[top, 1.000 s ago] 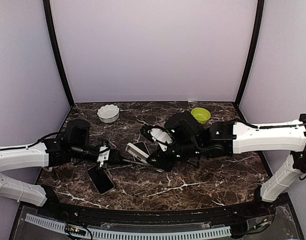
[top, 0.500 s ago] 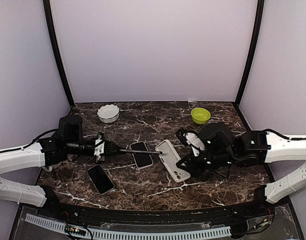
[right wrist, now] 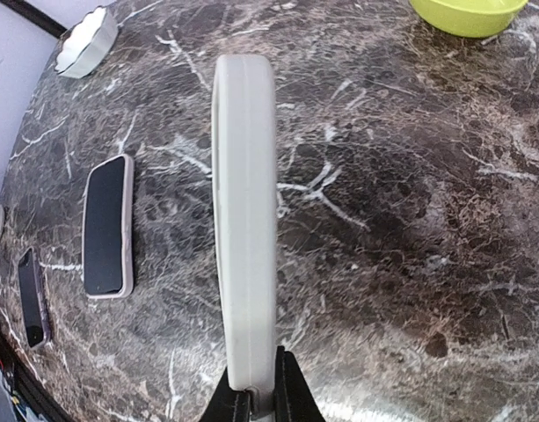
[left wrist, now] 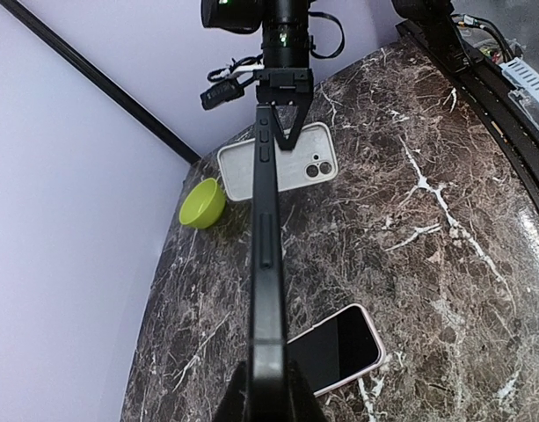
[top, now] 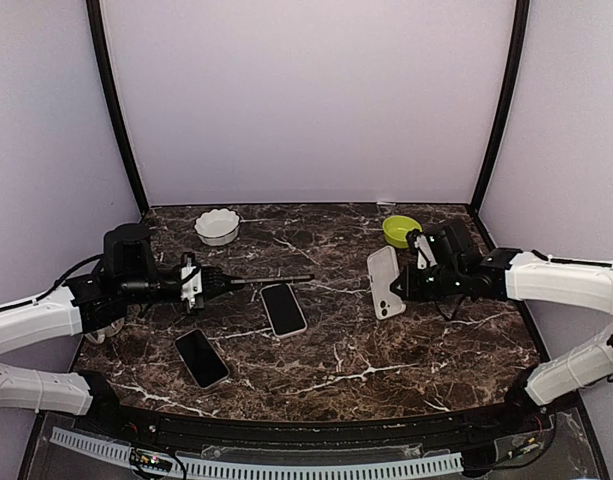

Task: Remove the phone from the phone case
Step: Remove the phone case from the phone, then place the phone case at the center of the board, then pass from the left arm to the right, then place the phone at the center of the board.

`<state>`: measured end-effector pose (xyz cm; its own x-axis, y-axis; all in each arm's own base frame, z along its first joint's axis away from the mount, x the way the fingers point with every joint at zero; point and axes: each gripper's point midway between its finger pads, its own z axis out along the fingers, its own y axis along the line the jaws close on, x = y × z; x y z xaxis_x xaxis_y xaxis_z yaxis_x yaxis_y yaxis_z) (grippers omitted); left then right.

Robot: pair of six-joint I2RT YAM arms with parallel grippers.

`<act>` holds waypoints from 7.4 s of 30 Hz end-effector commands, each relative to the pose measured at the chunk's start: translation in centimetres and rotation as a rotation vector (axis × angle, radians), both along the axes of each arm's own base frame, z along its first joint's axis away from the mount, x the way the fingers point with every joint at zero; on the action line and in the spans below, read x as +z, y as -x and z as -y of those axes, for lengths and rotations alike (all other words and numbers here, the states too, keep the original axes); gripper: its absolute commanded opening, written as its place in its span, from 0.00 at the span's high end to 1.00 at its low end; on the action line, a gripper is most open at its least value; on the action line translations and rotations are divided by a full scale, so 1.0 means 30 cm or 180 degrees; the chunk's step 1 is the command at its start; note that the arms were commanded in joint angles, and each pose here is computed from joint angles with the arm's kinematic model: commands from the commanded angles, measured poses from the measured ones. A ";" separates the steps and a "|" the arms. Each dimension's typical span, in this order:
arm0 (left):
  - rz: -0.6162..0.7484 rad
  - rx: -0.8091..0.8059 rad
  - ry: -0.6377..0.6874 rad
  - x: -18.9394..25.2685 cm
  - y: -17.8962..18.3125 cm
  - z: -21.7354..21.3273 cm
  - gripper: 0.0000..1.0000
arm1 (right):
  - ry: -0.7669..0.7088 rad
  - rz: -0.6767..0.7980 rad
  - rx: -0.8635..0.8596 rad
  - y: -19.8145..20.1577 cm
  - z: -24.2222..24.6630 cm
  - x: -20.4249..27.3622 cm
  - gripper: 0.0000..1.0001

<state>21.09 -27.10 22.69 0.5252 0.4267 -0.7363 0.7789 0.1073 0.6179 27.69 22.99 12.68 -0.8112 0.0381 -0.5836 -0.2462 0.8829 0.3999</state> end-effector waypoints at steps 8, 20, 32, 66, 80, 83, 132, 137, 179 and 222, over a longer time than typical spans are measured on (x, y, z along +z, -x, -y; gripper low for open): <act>0.0186 0.0043 0.0192 0.069 0.004 -0.011 1.00 | -0.0498 -0.0125 0.0446 -0.247 -0.128 0.003 1.00; 0.0153 0.0013 0.0196 0.064 0.013 -0.012 1.00 | 0.0010 -0.0384 -0.0243 -0.290 0.147 -0.126 0.25; -0.0051 -0.0205 0.0167 0.042 0.038 0.013 1.00 | -0.0133 0.0906 0.0526 -0.126 0.114 0.262 0.24; -0.0450 -0.0544 0.0215 0.017 0.086 0.050 1.00 | 0.0286 0.2791 0.3472 0.378 -0.601 0.408 0.45; -0.0441 -0.0537 0.0216 0.018 0.088 0.048 1.00 | 0.0432 0.2712 0.3514 0.368 -0.617 0.340 0.83; -0.0437 -0.0542 0.0220 0.021 0.089 0.049 1.00 | 0.0457 0.2725 0.3493 0.364 -0.616 0.337 0.83; -0.0080 0.0040 0.0526 0.081 0.012 0.001 0.01 | -0.0202 0.0560 0.0306 0.043 -0.193 0.049 1.00; -0.0070 0.0048 0.0522 0.081 0.010 0.001 0.01 | -0.0841 -0.0051 0.0063 0.050 -0.148 -0.020 1.00; -0.0092 0.0016 0.0430 0.058 0.014 0.003 0.01 | -0.3202 -0.1616 -0.0856 -0.299 -0.086 -0.165 0.96; 0.0184 0.0344 0.0557 0.102 -0.028 -0.035 0.01 | 0.0261 -0.0614 -0.0563 -0.143 -0.026 -0.121 0.40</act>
